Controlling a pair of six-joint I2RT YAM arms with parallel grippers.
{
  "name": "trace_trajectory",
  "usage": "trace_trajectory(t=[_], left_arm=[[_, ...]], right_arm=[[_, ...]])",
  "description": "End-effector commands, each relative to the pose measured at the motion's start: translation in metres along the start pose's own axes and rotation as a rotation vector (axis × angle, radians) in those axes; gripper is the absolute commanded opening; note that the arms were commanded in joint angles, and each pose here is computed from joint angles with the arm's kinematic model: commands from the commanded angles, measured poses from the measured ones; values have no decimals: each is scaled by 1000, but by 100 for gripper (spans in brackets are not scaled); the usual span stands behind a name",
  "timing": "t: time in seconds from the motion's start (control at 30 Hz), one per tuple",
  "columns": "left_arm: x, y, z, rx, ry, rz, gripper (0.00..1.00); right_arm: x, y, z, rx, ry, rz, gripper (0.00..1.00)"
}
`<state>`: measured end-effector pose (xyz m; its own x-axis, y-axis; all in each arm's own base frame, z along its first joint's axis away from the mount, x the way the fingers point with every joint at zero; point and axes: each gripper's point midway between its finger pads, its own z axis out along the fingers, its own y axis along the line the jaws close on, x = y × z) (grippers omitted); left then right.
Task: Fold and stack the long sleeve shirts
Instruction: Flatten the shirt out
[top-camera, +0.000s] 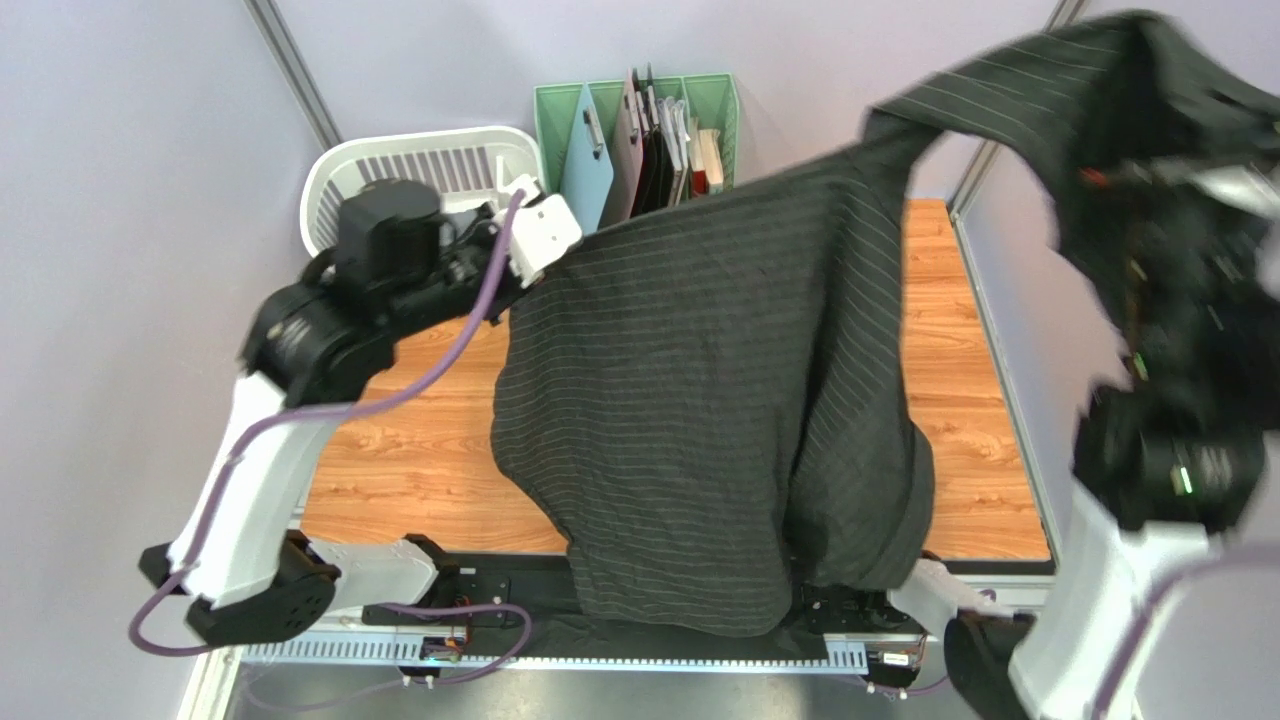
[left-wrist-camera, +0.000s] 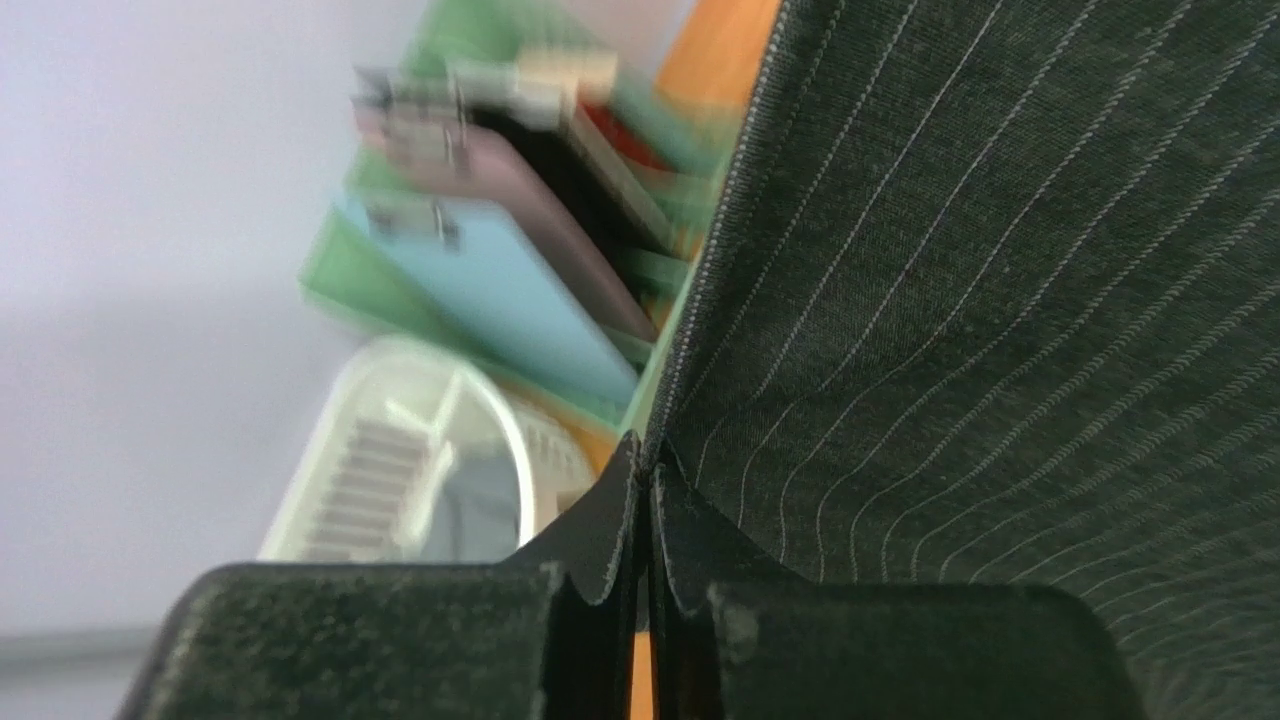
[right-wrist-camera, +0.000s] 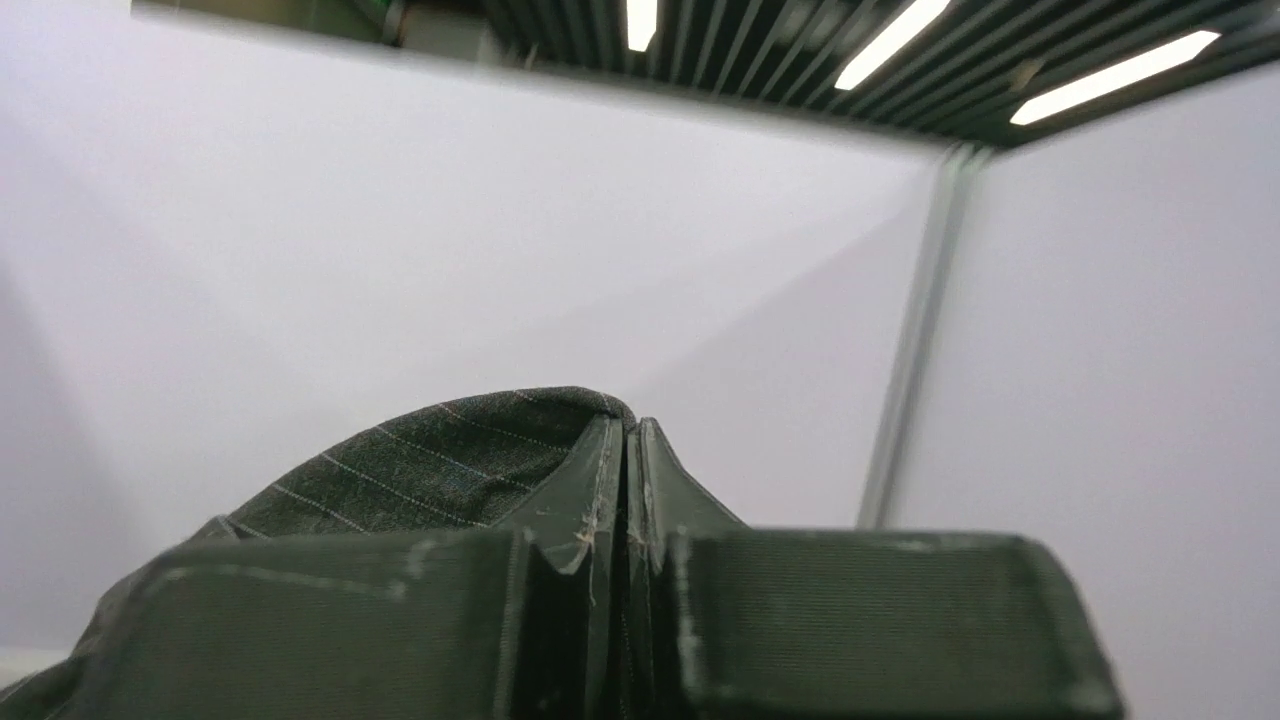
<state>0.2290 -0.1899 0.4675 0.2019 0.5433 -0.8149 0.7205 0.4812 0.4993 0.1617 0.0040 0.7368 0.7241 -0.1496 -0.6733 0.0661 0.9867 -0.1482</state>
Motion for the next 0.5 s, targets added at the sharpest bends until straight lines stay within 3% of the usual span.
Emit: trace_trajectory(t=[0.0,0.03,0.13,0.27,0.4,0.47], left_arm=[[98,20,35,-57,261,-149,0],[128,13,46,-31,322,-177,0],[170,-6,76,41,394,-194,0],[227,-6,109,37,521,-196,0],[291,11,130,-8,640,-290,0],[302,14,134,-3,646,-343,0]], right_arm=[[183,44,36,-156,404,100,0],[206,51,34,-174,463,102,0],[277,111,10,-318,702,214,0],[334,202,-62,-529,950,406,0],[335,270,-127,-777,1078,572,0],[308,295,-154,-919,1070,589,0]])
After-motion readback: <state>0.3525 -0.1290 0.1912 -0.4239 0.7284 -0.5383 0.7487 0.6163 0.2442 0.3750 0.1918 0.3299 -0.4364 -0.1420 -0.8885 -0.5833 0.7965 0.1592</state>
